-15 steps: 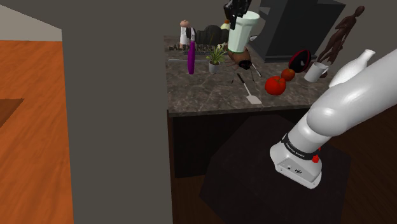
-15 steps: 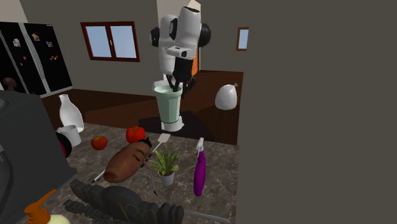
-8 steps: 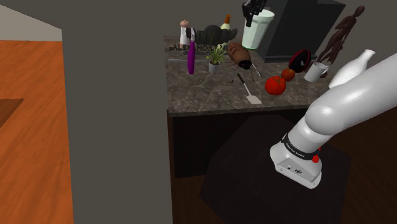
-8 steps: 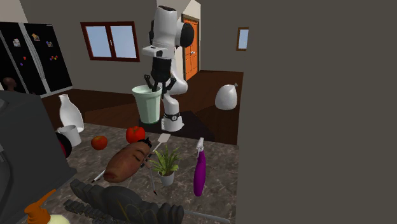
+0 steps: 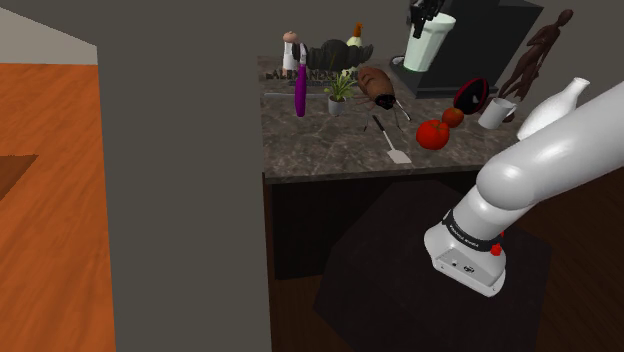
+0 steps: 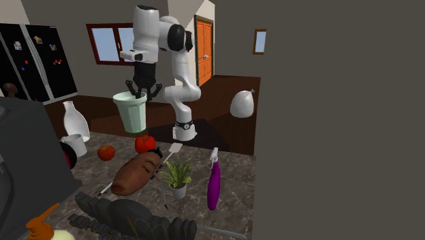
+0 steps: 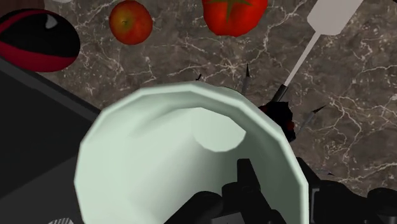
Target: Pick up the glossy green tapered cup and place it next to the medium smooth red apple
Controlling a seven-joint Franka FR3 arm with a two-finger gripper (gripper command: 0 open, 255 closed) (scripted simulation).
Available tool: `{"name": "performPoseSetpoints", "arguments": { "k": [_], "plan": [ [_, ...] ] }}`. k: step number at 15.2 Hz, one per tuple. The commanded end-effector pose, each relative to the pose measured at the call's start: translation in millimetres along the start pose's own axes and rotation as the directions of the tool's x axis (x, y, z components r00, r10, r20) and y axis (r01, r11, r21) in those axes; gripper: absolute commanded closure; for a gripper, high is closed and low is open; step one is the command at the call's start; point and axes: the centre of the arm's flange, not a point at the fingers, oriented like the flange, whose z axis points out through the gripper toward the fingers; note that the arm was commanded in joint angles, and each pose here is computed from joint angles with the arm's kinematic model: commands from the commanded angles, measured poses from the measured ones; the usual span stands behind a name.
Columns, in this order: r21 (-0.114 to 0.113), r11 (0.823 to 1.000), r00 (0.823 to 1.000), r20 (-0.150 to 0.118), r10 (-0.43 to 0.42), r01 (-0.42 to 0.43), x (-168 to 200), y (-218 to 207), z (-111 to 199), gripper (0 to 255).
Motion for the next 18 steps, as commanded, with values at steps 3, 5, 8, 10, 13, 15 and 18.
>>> {"name": "performPoseSetpoints", "arguments": {
  "k": [3, 5, 8, 10, 13, 15, 18],
  "plan": [
    [-0.001, 1.000, 1.000, -0.001, -0.002, 0.002, -10, 51, 10, 255],
    [-0.001, 1.000, 1.000, -0.001, -0.002, 0.002, -15, 77, 15, 255],
    [-0.001, 1.000, 1.000, -0.001, -0.002, 0.002, -22, 115, 22, 255],
    [-0.001, 1.000, 1.000, -0.001, -0.002, 0.002, -26, 141, 27, 255],
    [-0.001, 1.000, 1.000, -0.001, -0.002, 0.002, -33, 179, 34, 255],
    [-0.001, 1.000, 1.000, -0.001, -0.002, 0.002, -38, 205, 39, 255],
    [-0.001, 1.000, 1.000, -0.001, -0.002, 0.002, -45, 243, 46, 255]
  ]
}}
